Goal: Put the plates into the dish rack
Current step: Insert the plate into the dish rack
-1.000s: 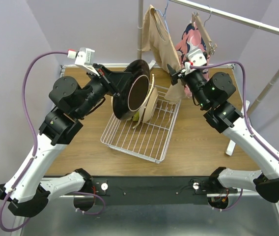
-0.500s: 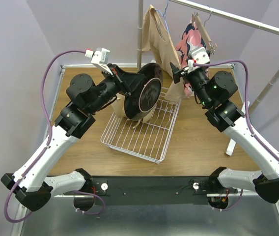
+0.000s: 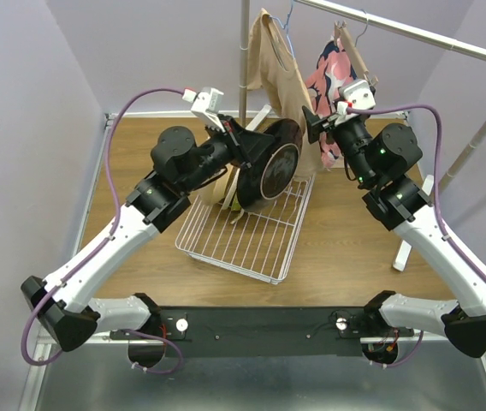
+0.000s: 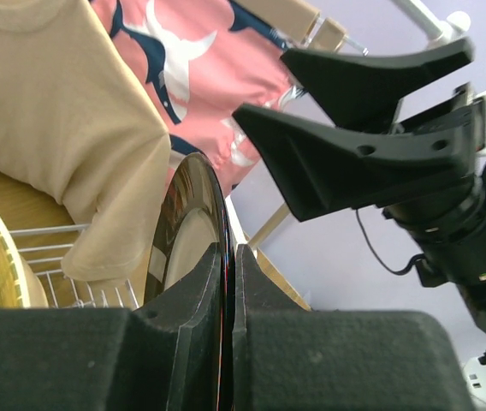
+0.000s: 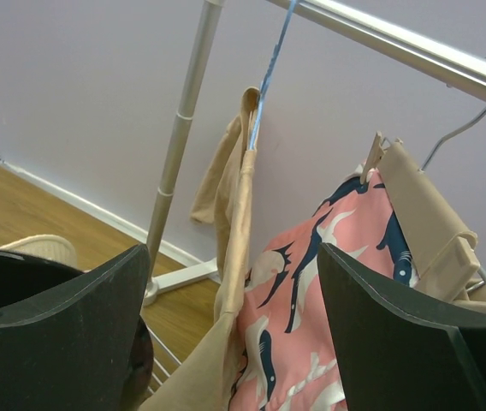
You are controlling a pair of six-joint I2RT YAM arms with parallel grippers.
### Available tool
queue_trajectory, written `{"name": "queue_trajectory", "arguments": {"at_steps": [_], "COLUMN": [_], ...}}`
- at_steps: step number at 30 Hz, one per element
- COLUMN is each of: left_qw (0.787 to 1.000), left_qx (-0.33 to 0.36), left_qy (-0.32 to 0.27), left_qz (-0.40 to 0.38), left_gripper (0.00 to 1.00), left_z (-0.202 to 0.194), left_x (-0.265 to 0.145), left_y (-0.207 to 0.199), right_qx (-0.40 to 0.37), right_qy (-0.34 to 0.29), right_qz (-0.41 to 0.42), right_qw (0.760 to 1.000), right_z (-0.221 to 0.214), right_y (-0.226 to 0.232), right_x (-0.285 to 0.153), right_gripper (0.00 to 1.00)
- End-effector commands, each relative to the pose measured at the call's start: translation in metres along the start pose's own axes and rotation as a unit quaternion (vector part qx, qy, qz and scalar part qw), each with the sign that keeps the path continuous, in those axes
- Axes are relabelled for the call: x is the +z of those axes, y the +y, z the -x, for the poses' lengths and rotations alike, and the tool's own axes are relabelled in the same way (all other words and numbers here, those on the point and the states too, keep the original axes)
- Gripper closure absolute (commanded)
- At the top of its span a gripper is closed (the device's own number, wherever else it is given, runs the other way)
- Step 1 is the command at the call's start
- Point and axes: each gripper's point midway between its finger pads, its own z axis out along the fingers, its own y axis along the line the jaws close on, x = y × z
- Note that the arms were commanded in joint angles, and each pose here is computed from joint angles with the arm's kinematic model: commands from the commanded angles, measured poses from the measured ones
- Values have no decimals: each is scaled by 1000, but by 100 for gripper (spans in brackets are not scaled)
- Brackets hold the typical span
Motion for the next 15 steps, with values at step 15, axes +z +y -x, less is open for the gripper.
{"name": "queue_trajectory", "arguments": {"at_steps": [15], "left_qw": [997], "left_qx": [21], "left_qy": [-67], "left_qz": [28], "left_gripper": [100], "left_z": [-5], "left_x": [48], "left_y": [4], "right_qx": [19], "right_qy": [-12], "right_qz": [-5], "right_qw": [1000], "right_z": [13], "right_y": [-12], "right_x": [-8], "right_gripper": [13]}}
